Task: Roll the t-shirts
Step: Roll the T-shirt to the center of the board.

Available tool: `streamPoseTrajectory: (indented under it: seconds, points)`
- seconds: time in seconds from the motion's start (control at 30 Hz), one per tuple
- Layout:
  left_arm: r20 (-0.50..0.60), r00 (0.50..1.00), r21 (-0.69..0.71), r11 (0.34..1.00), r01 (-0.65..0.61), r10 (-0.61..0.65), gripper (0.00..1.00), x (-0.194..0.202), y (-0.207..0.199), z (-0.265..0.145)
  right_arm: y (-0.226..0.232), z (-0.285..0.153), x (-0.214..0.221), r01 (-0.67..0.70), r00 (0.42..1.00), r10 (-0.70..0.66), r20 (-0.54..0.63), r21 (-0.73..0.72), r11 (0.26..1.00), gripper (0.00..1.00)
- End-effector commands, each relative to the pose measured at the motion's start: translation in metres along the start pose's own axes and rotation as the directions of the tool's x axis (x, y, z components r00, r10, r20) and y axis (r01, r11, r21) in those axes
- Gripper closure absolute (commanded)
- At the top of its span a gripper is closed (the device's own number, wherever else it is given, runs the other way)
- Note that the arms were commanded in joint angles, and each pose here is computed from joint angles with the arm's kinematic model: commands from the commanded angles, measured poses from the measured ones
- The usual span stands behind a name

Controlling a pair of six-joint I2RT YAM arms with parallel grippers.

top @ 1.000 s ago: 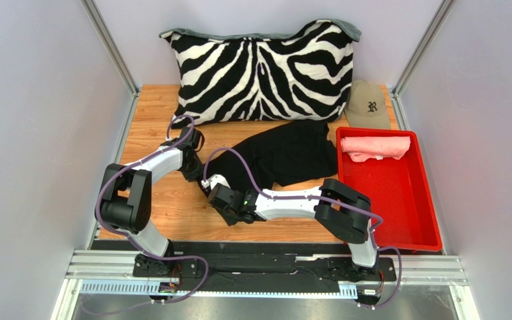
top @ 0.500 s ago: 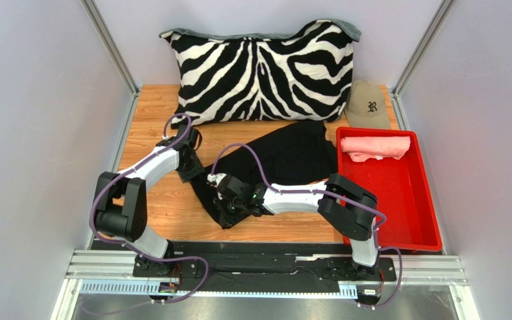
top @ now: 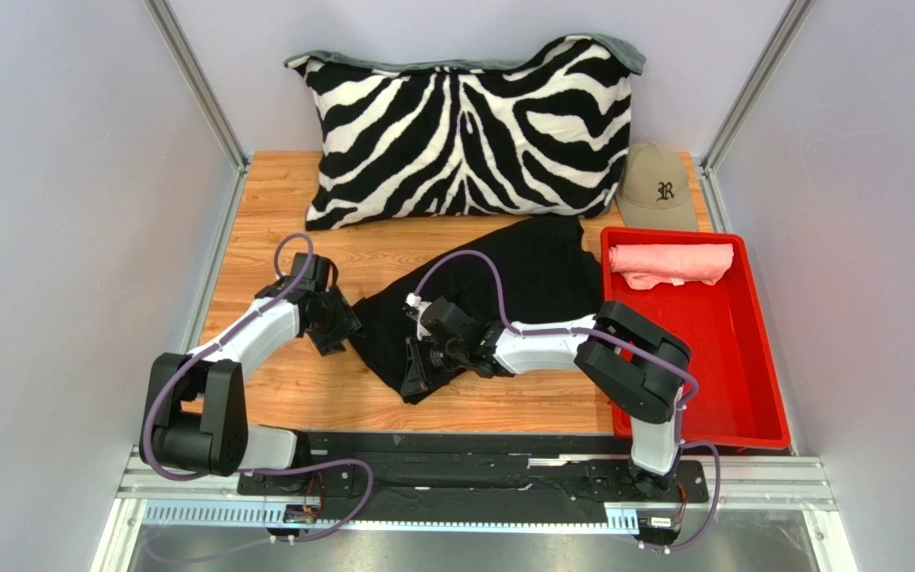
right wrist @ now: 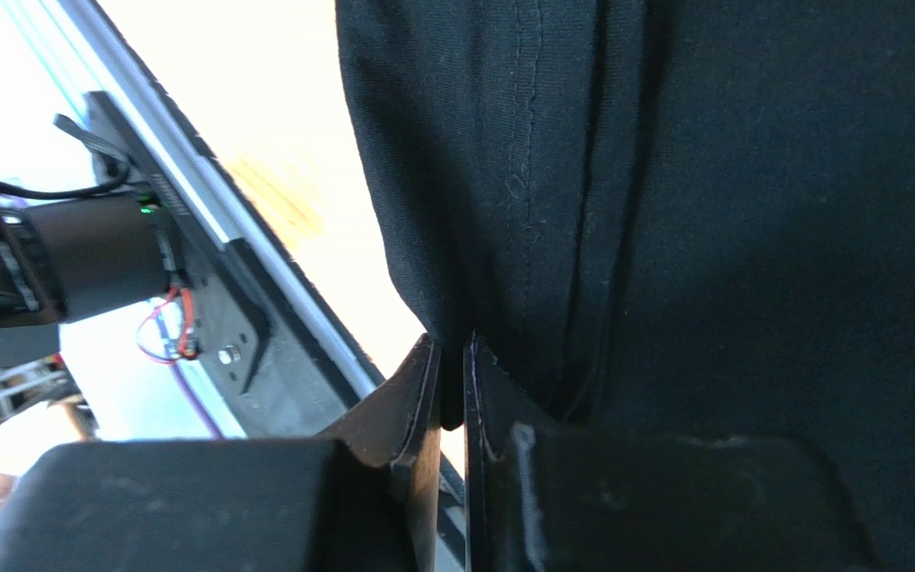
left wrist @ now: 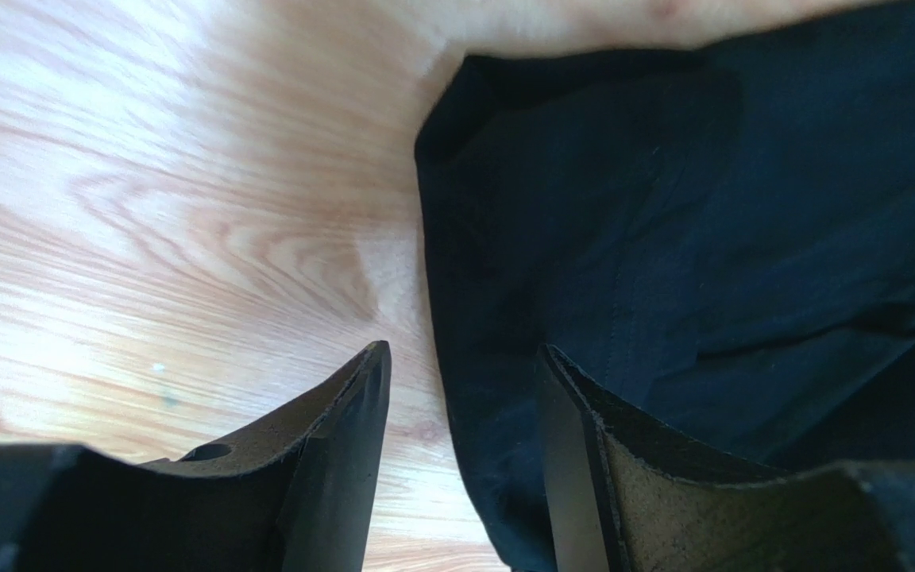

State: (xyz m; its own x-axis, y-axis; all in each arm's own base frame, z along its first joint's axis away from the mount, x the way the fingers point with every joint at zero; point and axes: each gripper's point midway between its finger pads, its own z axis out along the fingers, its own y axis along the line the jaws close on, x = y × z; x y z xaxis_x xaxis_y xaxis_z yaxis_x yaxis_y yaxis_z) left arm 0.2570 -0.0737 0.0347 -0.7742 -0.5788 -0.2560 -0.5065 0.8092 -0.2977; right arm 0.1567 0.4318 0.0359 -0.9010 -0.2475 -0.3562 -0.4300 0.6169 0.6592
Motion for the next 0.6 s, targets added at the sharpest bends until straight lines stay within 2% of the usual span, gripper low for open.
streamPoseTrajectory:
  seconds: [0.0, 0.17, 0.37, 0.47, 0.5, 0.57]
  points:
    - [-0.007, 0.998, 0.140, 0.988, 0.069, -0.069, 0.42, 0.004, -0.023, 0.000, 0.031, -0.017, -0.027, -0.025, 0.996, 0.036, 0.086, -0.129, 0.991, 0.91]
    - [0.027, 0.995, 0.115, 0.989, 0.096, -0.100, 0.43, 0.002, -0.015, 0.003, 0.031, -0.021, -0.030, -0.045, 0.994, 0.059, 0.088, -0.152, 0.987, 0.92]
    - [0.085, 0.989, 0.132, 0.985, 0.112, -0.124, 0.51, -0.008, -0.017, 0.004, 0.030, -0.022, -0.030, -0.042, 0.994, 0.057, 0.091, -0.154, 0.987, 0.92]
    - [0.093, 0.990, 0.121, 0.988, 0.095, -0.107, 0.62, -0.012, -0.018, 0.005, 0.025, -0.021, -0.027, -0.038, 0.995, 0.051, 0.087, -0.141, 0.989, 0.92]
    - [0.094, 0.991, 0.121, 0.989, 0.085, -0.097, 0.69, -0.013, -0.019, 0.004, 0.025, -0.020, -0.027, -0.035, 0.995, 0.047, 0.088, -0.137, 0.990, 0.92]
    - [0.092, 0.992, 0.113, 0.991, 0.070, -0.081, 0.77, -0.014, -0.021, 0.002, 0.019, -0.020, -0.026, -0.029, 0.995, 0.039, 0.090, -0.112, 0.993, 0.92]
